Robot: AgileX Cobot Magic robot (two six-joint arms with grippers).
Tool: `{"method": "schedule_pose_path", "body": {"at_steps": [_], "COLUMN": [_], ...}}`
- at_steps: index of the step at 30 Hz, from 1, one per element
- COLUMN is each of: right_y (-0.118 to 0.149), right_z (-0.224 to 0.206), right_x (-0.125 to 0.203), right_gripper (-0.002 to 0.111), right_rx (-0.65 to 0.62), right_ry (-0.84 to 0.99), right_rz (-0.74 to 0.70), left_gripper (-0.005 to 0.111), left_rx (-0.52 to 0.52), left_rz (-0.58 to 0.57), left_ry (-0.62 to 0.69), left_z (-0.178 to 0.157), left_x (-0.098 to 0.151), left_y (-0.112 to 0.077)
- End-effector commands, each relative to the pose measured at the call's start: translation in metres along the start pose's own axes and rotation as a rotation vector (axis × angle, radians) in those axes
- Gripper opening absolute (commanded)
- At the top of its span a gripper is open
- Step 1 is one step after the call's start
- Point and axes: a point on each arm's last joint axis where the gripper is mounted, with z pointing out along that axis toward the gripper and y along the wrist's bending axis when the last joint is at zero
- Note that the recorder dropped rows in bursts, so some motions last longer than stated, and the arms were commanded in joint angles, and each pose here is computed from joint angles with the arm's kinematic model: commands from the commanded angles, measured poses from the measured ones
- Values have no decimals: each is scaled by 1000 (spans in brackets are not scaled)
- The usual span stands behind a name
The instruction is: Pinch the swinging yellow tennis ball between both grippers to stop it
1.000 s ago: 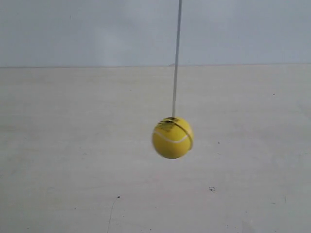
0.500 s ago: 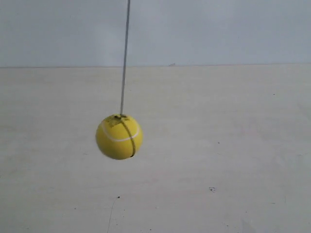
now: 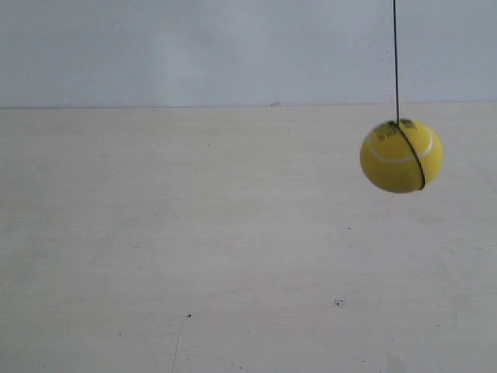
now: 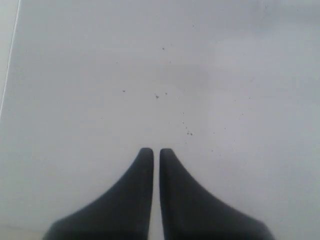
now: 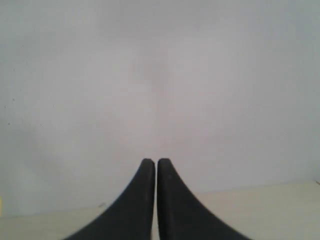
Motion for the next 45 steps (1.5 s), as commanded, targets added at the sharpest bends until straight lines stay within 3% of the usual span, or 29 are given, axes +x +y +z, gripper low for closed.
{"method": "schedule_pose_path", "body": {"at_steps": [1,17,19,23,25,28,31,34,35,39,42,45], "right_y": [-2,-3,-2,1,1,2,8,15,16,21,24,27], "right_z": [-1,-1,-1,0,0,-1,-1,-2,-1,12,34,61], "right_x": [9,11,7,-2,-5,-9,-36,-66,-73,-95,-116,-139], "right_gripper": [0,1,8,38,39,39,39,39,39,39,40,65], "right_rx": [26,33,22,-8,-17,-31,-56,-87,-88,-86,-69,-50], "right_ry": [102,121,81,-22,-50,-87,-157,-234,-238,-217,-159,-109], "right_rz": [3,20,30,95,109,138,141,127,119,57,14,-50], "left_gripper": [5,5,5,5,5,6,25,90,95,80,79,79], "left_rx": [-8,-11,-14,7,19,100,168,196,194,195,191,249], "left_rz": [-16,-25,-70,-143,-155,-108,-115,-170,-175,-169,-192,-181], "left_ry": [70,94,94,1,-30,-62,-55,6,19,73,108,168], "left_z": [-1,-1,-1,1,4,23,40,64,70,88,100,112], "left_x": [7,9,9,1,-5,-44,-70,-83,-84,-83,-80,-82], "left_y": [1,1,1,0,-2,-14,-24,-30,-30,-31,-31,-38]}}
